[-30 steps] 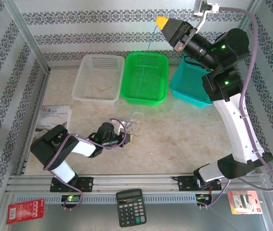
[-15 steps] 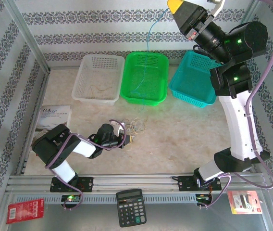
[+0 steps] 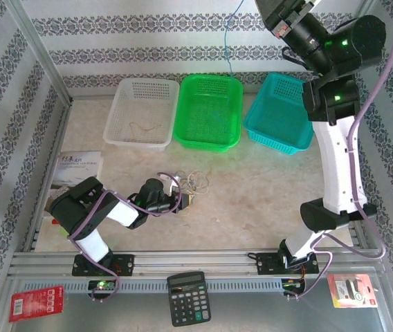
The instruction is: Untangle the cables
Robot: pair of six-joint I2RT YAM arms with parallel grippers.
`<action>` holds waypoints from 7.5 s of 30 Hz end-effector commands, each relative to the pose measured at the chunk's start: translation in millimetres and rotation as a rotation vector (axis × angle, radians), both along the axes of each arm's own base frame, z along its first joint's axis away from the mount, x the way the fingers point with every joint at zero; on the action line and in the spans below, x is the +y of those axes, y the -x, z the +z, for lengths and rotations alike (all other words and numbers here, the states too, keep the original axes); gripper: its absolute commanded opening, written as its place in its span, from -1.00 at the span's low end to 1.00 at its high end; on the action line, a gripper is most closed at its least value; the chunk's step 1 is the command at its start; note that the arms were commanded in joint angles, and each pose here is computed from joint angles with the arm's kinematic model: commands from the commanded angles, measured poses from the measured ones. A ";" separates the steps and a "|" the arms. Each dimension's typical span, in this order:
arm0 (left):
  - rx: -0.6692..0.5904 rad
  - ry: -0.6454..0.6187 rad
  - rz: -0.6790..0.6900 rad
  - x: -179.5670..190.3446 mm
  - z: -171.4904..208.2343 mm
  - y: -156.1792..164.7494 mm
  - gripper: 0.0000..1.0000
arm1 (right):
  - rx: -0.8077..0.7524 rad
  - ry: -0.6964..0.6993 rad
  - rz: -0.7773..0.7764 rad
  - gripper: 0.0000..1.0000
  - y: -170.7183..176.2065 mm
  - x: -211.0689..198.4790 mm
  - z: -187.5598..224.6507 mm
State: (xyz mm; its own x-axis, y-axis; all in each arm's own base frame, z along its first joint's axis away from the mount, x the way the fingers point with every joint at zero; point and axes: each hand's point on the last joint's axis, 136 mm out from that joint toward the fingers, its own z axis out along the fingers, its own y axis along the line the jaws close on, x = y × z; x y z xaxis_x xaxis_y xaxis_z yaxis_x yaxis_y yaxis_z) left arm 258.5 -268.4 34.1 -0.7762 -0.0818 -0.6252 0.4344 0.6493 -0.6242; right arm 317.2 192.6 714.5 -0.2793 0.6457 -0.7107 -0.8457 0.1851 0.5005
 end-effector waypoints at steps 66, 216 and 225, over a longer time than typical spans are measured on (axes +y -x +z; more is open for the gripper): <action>-0.196 -0.058 0.220 44.2 129.0 -18.4 1.00 | 0.596 0.633 -0.216 0.39 -67.6 36.9 -444.7; -0.291 0.225 -0.143 -12.9 210.3 -69.9 0.36 | 0.490 0.777 -0.101 -1.00 6.1 111.4 -431.3; -0.278 0.244 -0.170 -25.1 209.1 -71.8 0.16 | 0.486 0.770 -0.091 -1.00 7.7 115.5 -429.4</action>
State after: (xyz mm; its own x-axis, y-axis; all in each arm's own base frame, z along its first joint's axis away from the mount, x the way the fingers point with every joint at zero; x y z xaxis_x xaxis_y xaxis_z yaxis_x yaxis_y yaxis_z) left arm 330.0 -283.0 219.2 -0.6407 -0.1231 -0.7579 0.6416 0.4564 -0.6165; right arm 311.5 300.0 267.9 -0.6528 0.0685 -0.7544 -0.5087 0.6983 0.5036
